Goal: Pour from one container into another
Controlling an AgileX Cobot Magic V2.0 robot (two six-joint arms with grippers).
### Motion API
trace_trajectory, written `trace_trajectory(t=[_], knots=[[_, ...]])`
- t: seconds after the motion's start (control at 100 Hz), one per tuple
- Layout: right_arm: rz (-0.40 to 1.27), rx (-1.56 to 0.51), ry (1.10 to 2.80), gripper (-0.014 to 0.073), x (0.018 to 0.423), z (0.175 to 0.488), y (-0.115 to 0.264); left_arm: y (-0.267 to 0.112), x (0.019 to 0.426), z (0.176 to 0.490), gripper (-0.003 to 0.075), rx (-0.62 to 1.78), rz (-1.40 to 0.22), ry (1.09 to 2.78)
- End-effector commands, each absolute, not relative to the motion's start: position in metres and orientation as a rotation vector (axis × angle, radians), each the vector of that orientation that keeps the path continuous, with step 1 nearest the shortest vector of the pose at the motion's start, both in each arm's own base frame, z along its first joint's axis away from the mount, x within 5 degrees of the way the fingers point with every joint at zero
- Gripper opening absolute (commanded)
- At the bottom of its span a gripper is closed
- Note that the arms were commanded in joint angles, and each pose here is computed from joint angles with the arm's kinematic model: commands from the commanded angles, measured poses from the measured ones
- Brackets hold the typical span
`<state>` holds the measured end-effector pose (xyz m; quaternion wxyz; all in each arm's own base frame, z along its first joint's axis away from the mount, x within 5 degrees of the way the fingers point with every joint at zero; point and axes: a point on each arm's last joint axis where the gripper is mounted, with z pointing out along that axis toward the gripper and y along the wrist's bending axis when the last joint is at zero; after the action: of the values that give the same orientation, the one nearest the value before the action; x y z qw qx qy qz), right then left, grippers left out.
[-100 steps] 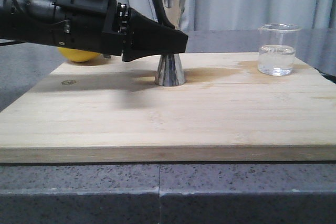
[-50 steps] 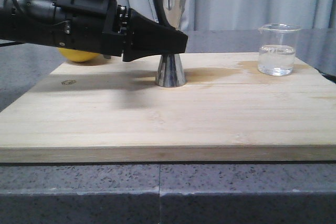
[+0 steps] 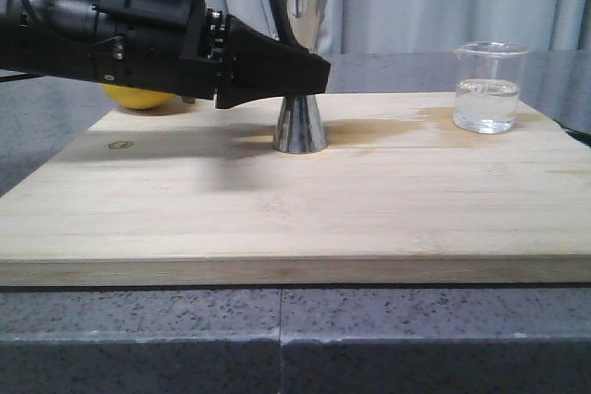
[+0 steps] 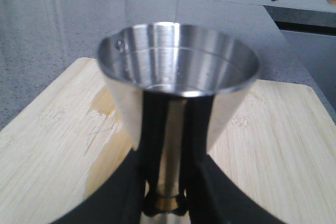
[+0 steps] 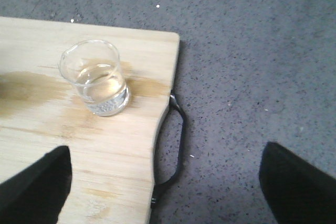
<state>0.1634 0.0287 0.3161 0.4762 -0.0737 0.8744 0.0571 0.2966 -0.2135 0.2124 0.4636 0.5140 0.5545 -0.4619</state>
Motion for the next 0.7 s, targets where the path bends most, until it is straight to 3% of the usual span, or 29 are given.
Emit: trace_trajectory(t=[0.0,0.29,0.69], knots=[[0.15,-0.199,2.018,0.0657,0.173,0.333,0.034,-0.217,0.292,0.245,0.0124,1.19,-1.22,1.213],[0.229,-0.274,1.772,0.0657,0.18,0.323,0.058,-0.217,0.292,0.245,0.0124,1.19,-1.219,1.215],[0.205,-0.25,1.657,0.0657,0.191,0.272,0.06,-0.217,0.292,0.245,0.0124,1.19,-1.219,1.215]])
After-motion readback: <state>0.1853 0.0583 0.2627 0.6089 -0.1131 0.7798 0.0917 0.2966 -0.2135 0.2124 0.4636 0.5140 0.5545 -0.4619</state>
